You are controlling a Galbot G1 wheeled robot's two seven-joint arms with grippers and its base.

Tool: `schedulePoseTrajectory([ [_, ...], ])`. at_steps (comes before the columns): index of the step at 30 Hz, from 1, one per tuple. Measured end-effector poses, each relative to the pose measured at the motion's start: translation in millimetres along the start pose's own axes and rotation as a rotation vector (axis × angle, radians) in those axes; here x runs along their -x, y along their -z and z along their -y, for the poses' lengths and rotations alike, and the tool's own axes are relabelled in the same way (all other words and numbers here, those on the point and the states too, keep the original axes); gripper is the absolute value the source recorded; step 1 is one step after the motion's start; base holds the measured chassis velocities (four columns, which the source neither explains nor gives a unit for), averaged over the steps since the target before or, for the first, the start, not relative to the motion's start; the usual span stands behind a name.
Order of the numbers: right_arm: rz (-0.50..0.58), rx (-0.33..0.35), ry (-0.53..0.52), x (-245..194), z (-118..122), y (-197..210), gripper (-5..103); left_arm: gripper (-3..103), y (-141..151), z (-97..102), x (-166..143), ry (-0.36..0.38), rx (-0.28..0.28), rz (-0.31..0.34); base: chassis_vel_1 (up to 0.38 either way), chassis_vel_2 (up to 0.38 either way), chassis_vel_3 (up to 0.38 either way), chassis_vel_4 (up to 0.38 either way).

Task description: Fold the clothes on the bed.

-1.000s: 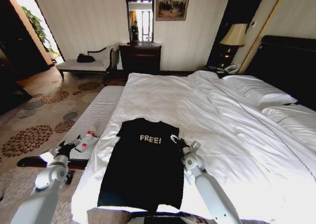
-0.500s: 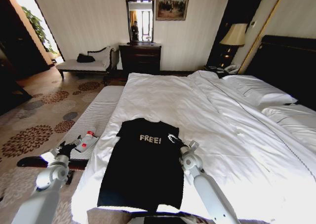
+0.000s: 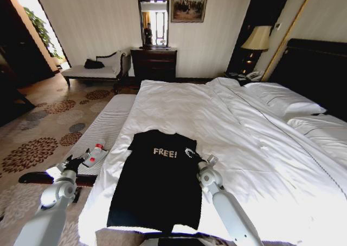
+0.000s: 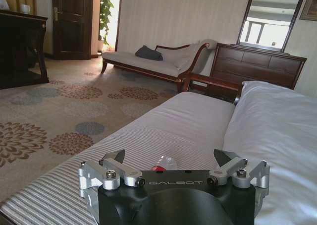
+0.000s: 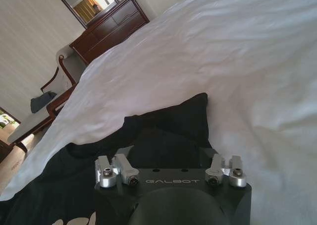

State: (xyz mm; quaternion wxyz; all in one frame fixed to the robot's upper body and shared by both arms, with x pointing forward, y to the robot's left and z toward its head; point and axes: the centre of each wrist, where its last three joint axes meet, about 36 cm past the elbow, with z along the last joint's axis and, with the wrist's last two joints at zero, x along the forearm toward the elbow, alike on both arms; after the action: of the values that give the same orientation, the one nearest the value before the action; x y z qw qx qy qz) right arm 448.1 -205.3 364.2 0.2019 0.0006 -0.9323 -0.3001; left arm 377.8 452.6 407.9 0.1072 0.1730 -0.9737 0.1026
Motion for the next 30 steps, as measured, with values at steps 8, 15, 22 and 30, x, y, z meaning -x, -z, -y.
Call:
schedulePoseTrajectory([
  [8, 0.000, 0.000, -0.004, 0.6, 1.5, 0.1, 47, 100, -0.1, 0.1, -0.3, 0.000, 0.000, 0.000, 0.000, 0.000, 0.000, 0.000],
  [15, 0.001, -0.003, -0.011, 0.9, 4.0, -0.3, 15, 100, 0.1, 0.5, -0.4, 0.000, 0.000, 0.001, 0.000, 0.000, 0.000, 0.000],
  [22, 0.006, -0.004, -0.011, 0.4, 3.1, 1.2, 1, 100, -0.9, 0.5, -1.0, 0.001, 0.002, -0.001, 0.000, 0.000, 0.000, 0.000],
  [30, 0.013, -0.072, -0.054, -6.5, 0.5, 25.8, 0, 100, -1.6, -0.6, -1.8, 0.004, 0.003, -0.003, 0.000, 0.000, 0.000, 0.000],
])
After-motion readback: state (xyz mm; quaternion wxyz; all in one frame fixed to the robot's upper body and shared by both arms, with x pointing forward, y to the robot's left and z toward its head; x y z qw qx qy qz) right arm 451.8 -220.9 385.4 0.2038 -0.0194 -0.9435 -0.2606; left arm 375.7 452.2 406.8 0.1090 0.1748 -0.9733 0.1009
